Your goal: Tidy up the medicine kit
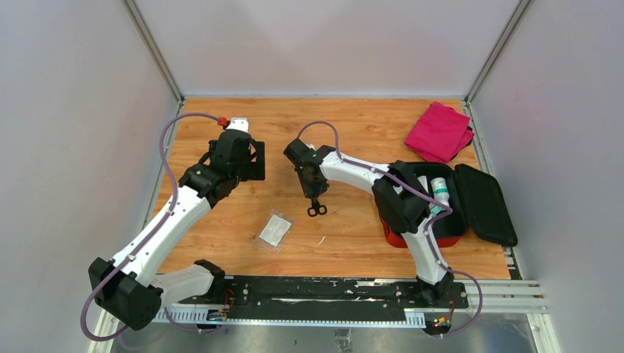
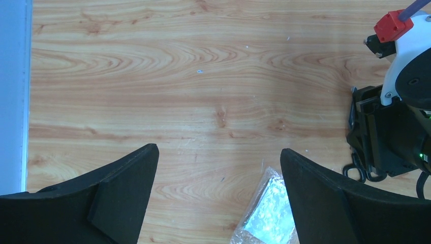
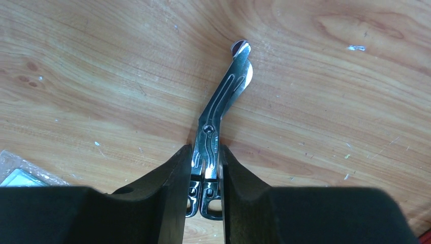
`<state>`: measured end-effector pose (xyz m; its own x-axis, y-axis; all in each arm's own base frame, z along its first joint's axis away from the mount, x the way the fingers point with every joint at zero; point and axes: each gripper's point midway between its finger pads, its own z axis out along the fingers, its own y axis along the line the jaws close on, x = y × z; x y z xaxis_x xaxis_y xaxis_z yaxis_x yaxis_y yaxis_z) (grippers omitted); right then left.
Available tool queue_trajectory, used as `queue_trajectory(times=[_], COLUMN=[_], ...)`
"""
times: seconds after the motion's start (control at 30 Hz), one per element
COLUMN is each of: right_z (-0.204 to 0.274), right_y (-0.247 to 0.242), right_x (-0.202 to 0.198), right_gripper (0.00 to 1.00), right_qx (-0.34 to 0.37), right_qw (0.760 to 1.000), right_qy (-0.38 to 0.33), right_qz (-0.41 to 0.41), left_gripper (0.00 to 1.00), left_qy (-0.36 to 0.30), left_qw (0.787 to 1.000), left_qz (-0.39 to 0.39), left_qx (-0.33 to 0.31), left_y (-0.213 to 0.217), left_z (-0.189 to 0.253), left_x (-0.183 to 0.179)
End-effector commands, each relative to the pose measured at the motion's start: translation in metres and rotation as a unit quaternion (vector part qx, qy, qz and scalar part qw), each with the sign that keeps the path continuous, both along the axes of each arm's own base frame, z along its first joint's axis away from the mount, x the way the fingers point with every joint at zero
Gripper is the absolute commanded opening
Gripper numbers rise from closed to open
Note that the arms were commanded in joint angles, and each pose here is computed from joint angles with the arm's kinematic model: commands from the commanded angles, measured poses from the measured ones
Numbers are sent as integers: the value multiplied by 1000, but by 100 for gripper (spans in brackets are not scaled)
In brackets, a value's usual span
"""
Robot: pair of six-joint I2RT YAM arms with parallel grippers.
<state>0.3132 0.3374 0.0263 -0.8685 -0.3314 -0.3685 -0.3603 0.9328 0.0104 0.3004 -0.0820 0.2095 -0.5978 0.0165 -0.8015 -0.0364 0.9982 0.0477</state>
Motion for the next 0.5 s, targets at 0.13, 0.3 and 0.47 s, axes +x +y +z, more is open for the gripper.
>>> queue_trajectory(times=[0.13, 0.3, 0.47], right_z=[-31, -19, -5], right_y=[-17, -20, -19], right_x=[-16, -13, -11], right_gripper=[22, 11, 5], right_qx=[-60, -59, -41], right_qw=[998, 998, 999], right_qy=[30, 14, -5], right_qz=[11, 8, 11], left_gripper=[96, 96, 96], left_qy=[0, 1, 1], left_qw=[1000, 1000, 1000], left_qz=[2, 2, 3], left_qx=[-1, -2, -5], left_y=[2, 2, 2], left_z=[-4, -4, -4], left_x=[2, 3, 4])
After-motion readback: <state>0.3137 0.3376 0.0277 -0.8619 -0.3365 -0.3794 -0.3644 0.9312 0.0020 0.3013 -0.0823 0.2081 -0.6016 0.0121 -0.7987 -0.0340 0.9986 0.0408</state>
